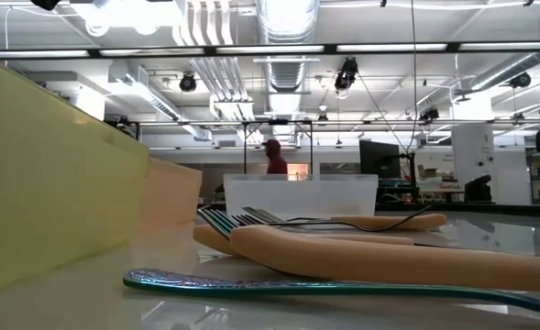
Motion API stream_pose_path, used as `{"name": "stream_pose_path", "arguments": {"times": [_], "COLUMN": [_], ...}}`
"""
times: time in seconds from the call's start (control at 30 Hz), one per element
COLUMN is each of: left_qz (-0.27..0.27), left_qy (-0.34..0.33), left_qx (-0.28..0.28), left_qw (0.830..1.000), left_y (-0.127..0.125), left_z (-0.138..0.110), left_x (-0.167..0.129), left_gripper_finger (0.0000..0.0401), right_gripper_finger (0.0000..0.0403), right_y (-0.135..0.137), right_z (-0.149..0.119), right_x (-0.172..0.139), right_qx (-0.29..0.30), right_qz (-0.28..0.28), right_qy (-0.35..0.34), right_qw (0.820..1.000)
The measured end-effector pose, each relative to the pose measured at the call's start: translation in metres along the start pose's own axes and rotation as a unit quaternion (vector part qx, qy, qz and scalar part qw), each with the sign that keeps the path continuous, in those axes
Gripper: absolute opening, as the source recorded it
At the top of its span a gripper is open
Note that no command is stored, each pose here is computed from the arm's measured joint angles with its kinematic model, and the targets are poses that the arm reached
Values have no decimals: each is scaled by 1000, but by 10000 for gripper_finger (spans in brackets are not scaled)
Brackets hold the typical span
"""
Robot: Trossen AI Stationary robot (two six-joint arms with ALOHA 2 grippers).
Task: Sort silverware by color (type)
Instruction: Put the blue fork into the orange bin
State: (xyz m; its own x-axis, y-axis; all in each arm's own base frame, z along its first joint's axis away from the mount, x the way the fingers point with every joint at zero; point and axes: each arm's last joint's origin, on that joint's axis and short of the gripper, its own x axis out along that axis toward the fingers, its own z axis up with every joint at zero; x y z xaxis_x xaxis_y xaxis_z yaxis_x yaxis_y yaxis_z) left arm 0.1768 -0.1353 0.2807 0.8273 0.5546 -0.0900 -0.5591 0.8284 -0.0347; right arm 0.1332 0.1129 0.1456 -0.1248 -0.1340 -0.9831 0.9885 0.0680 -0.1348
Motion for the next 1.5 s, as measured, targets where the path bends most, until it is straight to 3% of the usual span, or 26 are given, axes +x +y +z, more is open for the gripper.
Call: {"name": "stream_pose_path", "arguments": {"times": [1.03,1.5], "left_qz": [0,0], "left_qy": [1,1], "left_qx": [3,3], "left_qw": [1000,1000], "left_y": [0,0], "left_z": [0,-1], "left_x": [0,0], "left_gripper_finger": [153,153], "right_gripper_finger": [96,96], "right_y": [9,1], "right_z": [-4,1], "right_x": [-14,4], "right_qx": [-26,-14], "right_qz": [43,21], "right_qy": [-9,-22], "right_qw": [999,999]}}
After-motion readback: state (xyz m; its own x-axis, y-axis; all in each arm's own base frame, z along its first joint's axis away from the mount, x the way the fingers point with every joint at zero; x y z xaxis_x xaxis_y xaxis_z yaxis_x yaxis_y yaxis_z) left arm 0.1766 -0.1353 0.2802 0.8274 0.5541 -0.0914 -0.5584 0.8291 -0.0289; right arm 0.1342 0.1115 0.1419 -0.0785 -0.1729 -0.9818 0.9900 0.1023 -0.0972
